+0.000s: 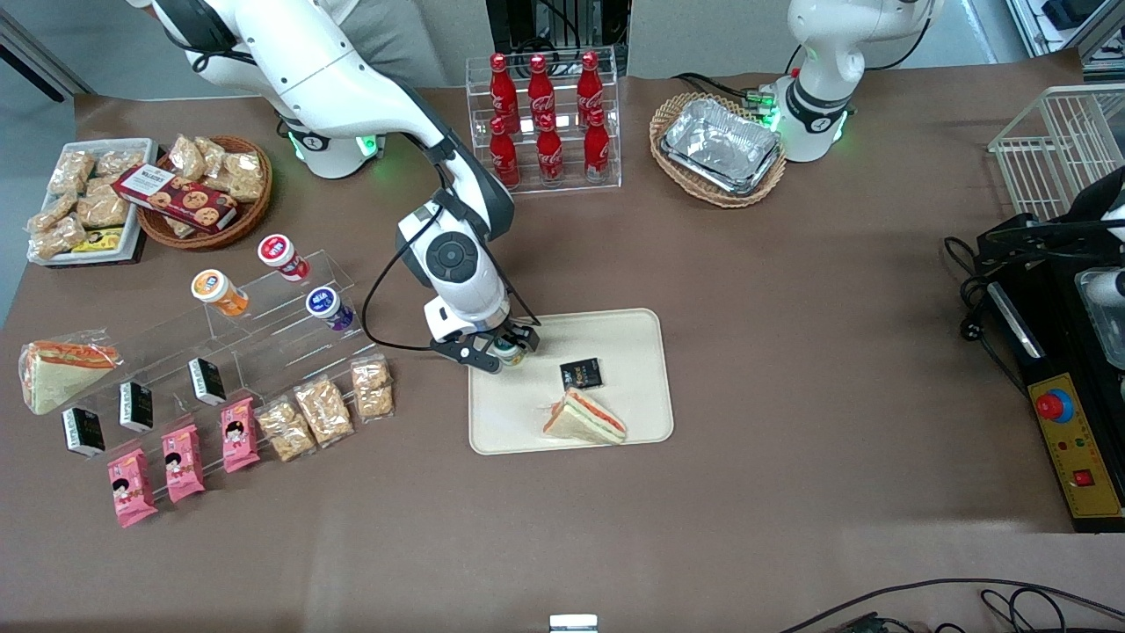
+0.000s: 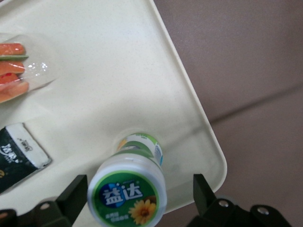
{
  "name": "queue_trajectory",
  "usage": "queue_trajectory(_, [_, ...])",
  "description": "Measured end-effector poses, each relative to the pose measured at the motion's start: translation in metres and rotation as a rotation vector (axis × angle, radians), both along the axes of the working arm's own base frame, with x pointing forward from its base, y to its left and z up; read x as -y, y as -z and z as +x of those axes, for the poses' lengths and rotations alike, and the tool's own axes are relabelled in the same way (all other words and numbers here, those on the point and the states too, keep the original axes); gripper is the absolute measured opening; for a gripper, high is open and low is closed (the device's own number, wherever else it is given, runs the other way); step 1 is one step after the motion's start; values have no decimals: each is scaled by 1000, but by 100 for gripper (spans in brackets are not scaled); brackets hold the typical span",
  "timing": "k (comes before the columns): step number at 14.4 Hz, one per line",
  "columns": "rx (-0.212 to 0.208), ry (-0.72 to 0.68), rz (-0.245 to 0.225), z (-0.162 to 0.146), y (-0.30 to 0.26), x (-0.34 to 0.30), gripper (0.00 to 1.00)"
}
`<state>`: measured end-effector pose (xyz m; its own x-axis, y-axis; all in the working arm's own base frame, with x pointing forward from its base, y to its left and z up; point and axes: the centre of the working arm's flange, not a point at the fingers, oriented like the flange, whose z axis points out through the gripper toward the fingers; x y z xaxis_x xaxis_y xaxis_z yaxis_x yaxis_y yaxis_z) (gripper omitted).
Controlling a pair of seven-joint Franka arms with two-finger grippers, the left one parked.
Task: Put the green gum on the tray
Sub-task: 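Lower the gum tub onto the tray and open the right gripper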
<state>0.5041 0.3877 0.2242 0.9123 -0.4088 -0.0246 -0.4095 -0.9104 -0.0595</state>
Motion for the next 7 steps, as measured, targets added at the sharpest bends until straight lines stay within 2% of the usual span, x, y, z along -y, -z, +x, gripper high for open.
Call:
queue_trajectory(5, [26,13,14,16,-30,6,99])
queue_trajectory(7, [9,1,4,28,-72,14,99])
